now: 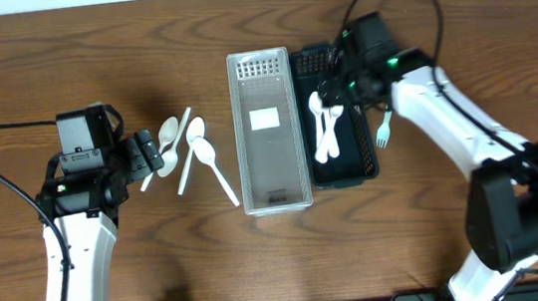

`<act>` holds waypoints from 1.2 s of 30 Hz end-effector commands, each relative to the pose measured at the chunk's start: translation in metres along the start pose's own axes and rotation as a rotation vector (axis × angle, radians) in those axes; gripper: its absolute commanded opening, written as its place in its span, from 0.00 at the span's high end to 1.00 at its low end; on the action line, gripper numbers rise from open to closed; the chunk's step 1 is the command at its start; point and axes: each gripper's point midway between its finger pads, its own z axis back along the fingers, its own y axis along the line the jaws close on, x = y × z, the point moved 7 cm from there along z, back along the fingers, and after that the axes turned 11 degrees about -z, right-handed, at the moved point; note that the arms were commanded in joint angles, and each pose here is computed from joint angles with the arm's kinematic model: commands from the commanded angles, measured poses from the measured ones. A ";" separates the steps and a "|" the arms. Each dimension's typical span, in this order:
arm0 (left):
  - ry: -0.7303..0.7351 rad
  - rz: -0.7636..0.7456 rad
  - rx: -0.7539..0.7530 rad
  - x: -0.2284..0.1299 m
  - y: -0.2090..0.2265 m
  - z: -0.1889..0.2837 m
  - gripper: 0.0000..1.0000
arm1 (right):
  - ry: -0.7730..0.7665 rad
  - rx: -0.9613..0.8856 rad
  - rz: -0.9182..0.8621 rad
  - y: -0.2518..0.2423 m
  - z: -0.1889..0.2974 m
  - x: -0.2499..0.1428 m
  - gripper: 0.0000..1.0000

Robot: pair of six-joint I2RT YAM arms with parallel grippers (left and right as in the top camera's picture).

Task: Pack container
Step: 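Grasp the second white fork with the right gripper, place in green basket, then grasp the last white fork and place it in the green basket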

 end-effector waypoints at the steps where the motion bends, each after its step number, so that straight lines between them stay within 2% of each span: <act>1: -0.017 0.021 0.002 0.006 0.001 0.004 0.02 | -0.142 -0.060 -0.125 -0.029 0.034 0.035 0.34; 7: -0.017 0.022 0.002 0.006 0.001 0.004 0.02 | -0.063 -0.214 -0.311 -0.083 0.013 0.030 0.40; 20: -0.017 0.021 0.002 0.006 0.001 0.004 0.02 | 0.135 -0.343 -0.400 -0.107 -0.067 -0.008 0.46; 24: -0.017 0.021 0.002 0.006 0.001 0.004 0.02 | 0.174 -0.375 -0.403 -0.112 -0.073 -0.016 0.52; 26: -0.017 0.021 0.002 0.006 0.001 0.004 0.02 | 0.190 -0.395 -0.403 -0.114 -0.072 -0.019 0.56; 30: -0.017 0.022 0.002 0.006 0.001 0.004 0.02 | 0.213 -0.440 -0.399 -0.119 -0.069 -0.025 0.70; 32: -0.017 0.022 0.002 0.006 0.001 0.004 0.02 | 0.218 -0.457 -0.397 -0.120 -0.068 -0.027 0.84; 36: -0.017 0.021 0.002 0.006 0.001 0.004 0.02 | 0.177 -0.503 -0.374 -0.124 -0.061 -0.022 0.96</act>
